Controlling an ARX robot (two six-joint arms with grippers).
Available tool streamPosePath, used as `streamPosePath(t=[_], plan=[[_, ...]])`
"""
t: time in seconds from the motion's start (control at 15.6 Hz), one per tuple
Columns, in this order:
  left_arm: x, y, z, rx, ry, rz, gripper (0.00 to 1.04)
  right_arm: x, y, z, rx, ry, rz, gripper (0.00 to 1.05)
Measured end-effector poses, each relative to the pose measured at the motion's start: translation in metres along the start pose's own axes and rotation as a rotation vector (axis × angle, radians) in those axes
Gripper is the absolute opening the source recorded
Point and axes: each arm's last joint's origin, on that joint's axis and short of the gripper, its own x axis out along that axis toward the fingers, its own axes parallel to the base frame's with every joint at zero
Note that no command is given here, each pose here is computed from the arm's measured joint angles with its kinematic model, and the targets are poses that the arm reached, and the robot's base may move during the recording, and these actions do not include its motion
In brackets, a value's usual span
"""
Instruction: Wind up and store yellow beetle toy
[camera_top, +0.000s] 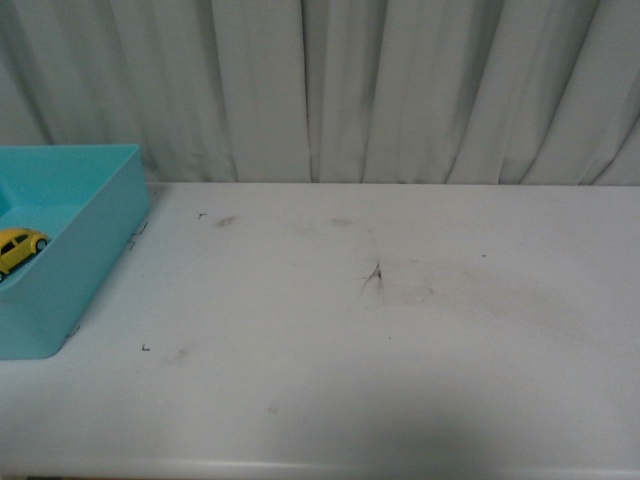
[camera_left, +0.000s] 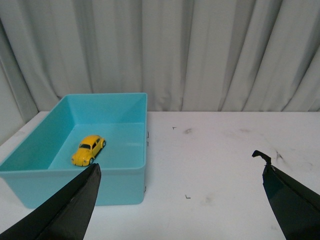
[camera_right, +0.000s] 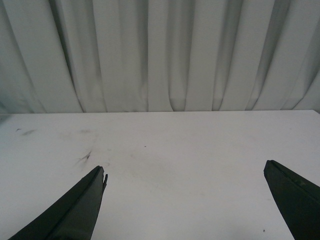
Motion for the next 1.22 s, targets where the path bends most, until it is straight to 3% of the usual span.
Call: streamPosePath(t=[1.22], plan=[[0.0,-0.0001,0.0003,0.0,-0.003,-0.002,0.98,-0.0001,0.0,0.0002,0.0,-0.003,0.0,0.98]])
